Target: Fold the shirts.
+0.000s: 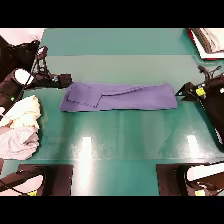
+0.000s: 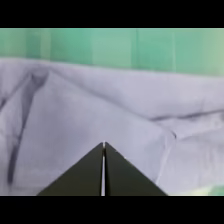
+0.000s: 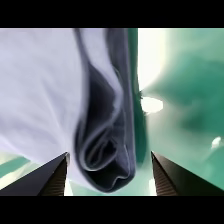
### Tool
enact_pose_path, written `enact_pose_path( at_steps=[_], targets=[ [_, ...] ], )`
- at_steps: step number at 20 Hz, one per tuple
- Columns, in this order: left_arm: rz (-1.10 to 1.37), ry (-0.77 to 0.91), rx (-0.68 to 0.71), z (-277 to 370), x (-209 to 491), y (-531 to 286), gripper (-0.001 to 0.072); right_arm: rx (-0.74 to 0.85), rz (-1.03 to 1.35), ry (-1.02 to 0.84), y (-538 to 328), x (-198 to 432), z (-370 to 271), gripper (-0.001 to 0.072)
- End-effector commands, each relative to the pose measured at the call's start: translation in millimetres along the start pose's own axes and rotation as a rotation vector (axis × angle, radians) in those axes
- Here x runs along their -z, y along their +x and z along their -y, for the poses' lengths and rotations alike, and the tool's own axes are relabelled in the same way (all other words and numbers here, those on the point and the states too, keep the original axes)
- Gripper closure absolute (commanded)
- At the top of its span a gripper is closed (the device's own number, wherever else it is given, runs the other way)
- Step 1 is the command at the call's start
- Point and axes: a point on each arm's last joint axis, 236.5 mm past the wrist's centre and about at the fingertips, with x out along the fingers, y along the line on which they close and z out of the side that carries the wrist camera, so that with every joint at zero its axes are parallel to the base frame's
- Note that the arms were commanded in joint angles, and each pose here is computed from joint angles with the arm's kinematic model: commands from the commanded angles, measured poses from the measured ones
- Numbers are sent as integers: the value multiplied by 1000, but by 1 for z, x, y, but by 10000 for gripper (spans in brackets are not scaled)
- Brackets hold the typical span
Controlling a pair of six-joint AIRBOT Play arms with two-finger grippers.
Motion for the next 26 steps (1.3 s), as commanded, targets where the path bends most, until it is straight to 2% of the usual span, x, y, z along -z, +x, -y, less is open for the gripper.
enact_pose_path(
  at_steps=[1,4,8,10,11,12,13,18,22,26],
  targets=[
    [-45,6,6,2,10,-1,679,-172,-24,40,15,5,-3,119],
    [-47,5,8,2,10,-1,679,-268,-22,43,24,-1,-16,119],
    [-46,3,10,3,10,-1,679,-264,-62,32,45,1,-21,120],
    [-46,1,12,3,10,-1,679,-239,-30,18,54,-8,-23,157],
    [-46,1,12,3,10,-1,679,-228,-10,13,57,-13,-24,283],
    [-49,0,13,4,11,-1,679,-220,-3,3,60,-15,-27,466],
    [-55,-6,19,5,12,-1,680,-218,1,-26,62,-16,-29,684],
    [-108,58,74,44,30,18,681,-224,66,-127,34,-19,-67,699],
    [-187,164,155,108,42,67,682,-341,176,-290,-17,-17,-166,701],
    [-300,251,215,160,75,130,681,-370,226,-511,-59,-3,-268,702]
  ],
)
